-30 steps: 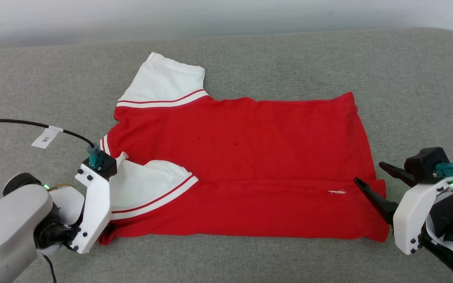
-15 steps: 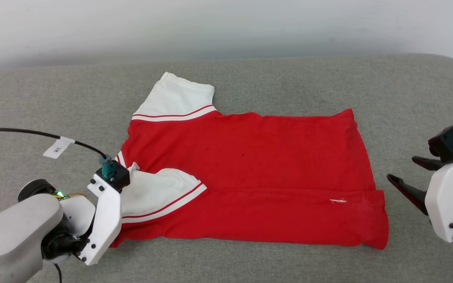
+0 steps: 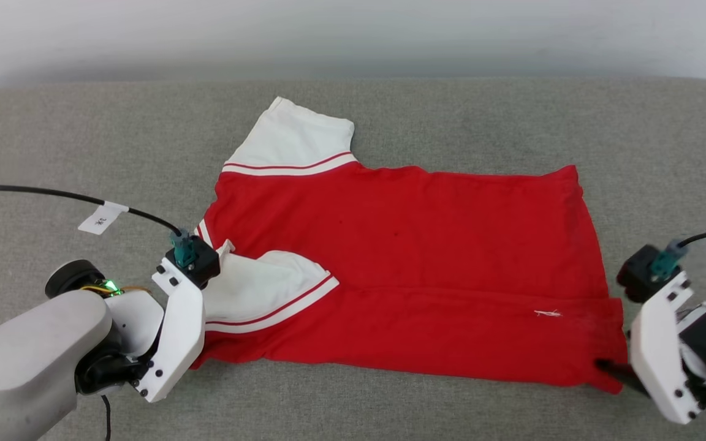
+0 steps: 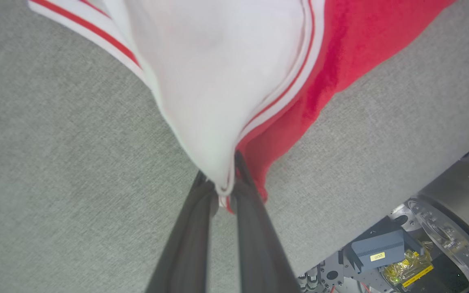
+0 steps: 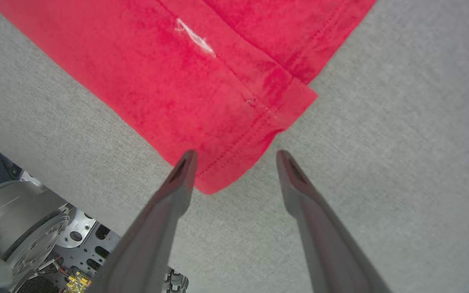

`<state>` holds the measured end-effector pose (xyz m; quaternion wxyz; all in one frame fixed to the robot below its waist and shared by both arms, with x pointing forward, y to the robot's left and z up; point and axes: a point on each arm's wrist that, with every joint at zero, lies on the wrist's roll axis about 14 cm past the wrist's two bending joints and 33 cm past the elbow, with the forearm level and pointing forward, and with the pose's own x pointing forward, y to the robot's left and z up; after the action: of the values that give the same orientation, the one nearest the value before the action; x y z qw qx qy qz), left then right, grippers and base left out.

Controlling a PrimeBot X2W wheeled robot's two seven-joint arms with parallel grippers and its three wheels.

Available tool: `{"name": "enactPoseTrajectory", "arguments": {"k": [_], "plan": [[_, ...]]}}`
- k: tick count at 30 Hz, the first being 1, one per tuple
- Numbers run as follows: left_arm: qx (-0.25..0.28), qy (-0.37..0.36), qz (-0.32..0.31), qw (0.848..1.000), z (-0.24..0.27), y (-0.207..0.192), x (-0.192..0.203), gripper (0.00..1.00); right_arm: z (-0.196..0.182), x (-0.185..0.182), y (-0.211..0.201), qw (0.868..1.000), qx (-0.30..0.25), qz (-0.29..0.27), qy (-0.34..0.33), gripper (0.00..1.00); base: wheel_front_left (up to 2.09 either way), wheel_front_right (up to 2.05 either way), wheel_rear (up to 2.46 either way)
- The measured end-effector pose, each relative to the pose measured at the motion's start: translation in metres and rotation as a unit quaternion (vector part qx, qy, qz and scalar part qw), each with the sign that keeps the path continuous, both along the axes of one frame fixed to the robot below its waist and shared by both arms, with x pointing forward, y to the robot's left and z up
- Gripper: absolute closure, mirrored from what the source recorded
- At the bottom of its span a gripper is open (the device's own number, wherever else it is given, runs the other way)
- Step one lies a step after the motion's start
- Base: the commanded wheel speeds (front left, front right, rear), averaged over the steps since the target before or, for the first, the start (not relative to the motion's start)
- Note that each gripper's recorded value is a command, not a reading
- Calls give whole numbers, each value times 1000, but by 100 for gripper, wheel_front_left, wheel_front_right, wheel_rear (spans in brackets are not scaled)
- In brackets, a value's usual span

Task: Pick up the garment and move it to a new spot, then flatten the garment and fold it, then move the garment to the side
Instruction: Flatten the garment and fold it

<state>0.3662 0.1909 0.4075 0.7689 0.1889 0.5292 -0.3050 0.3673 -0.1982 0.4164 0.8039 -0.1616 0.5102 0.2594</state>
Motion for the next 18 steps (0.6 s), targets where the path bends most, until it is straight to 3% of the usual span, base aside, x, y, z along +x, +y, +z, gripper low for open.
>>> {"name": "enactPoseTrajectory", "arguments": {"k": [6,13,14,15,18], "plan": [[-2,3,1,1000,-6,1,6,100,-40,-14,20,999,14,11,51,0,0,0,0],[0,13,7,1000,-16,6,7,100,-61,-11,24,998,17,16,53,0,0,0,0],[0,12,7,1000,-16,6,8,100,-61,-10,24,998,17,18,51,54,0,0,0],[-1,11,8,1000,-16,6,8,100,-60,-10,24,999,20,18,48,100,0,0,0],[-1,10,9,1000,-14,6,4,100,-52,-6,24,999,28,17,26,100,0,0,0]]}}
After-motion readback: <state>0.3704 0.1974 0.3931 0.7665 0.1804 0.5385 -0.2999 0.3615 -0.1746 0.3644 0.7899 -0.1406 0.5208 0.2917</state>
